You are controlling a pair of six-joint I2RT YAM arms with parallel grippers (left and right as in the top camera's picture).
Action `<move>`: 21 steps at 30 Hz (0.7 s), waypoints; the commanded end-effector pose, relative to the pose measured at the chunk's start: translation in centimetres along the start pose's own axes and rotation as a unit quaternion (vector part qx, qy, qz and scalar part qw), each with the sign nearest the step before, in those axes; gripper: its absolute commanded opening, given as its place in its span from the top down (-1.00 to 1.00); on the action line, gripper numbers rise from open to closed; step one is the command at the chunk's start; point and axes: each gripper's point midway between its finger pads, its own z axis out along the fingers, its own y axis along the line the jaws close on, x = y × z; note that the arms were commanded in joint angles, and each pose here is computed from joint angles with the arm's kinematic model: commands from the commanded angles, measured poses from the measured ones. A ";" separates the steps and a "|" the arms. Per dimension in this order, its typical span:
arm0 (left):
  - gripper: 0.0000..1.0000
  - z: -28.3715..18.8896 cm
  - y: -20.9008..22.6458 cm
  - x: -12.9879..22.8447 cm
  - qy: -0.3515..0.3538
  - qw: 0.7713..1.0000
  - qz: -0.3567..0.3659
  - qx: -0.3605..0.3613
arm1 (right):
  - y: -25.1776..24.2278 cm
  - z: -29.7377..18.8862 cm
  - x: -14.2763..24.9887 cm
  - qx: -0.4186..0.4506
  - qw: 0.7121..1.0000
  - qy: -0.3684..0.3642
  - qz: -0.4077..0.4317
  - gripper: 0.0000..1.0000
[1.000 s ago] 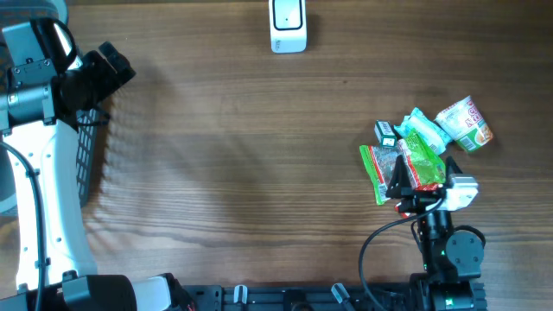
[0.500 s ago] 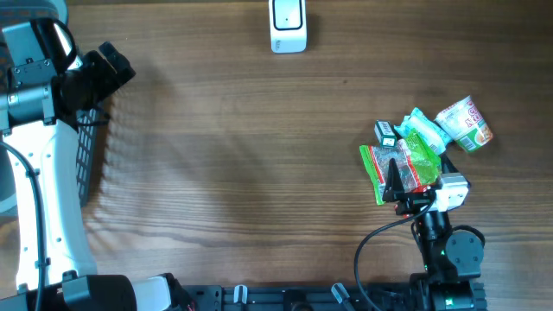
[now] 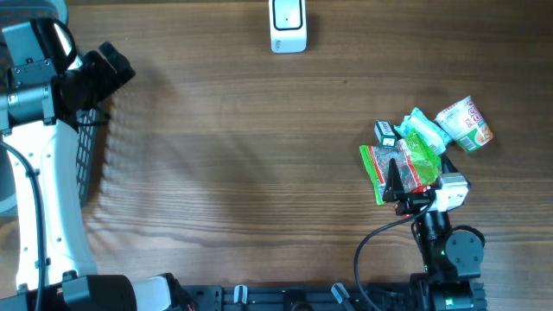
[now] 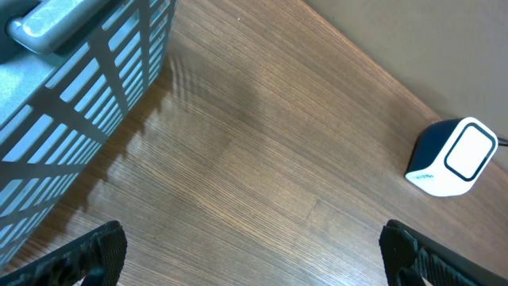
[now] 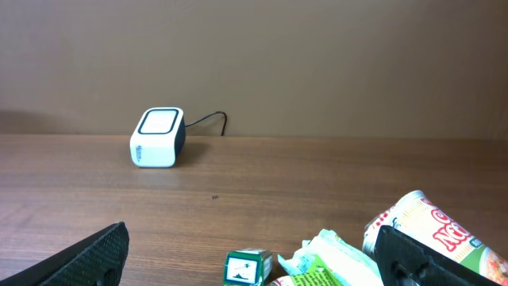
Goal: Scan the item barcode
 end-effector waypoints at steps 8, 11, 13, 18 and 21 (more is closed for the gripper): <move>-1.00 -4.3 -0.7 -1.1 -0.054 0.998 0.003 0.018 | 0.2 -0.1 -0.2 -0.008 1.000 -0.005 -0.007 -1.00; -1.00 -8.4 -1.3 -1.5 -0.100 0.994 0.008 0.038 | 0.2 -0.1 -0.2 -0.008 1.000 -0.005 -0.007 -0.99; -1.00 -11.7 -1.6 -1.6 -0.137 0.989 0.011 0.054 | 0.2 -0.1 -0.2 -0.008 1.000 -0.005 -0.007 -1.00; -1.00 -19.9 -2.0 -0.6 -0.229 0.969 0.020 0.095 | 0.2 0.0 -0.1 -0.008 1.000 -0.003 -0.007 -1.00; -1.00 -24.3 -2.0 0.5 -0.277 0.953 0.024 0.116 | 0.2 0.0 -0.1 -0.008 1.000 -0.003 -0.007 -0.99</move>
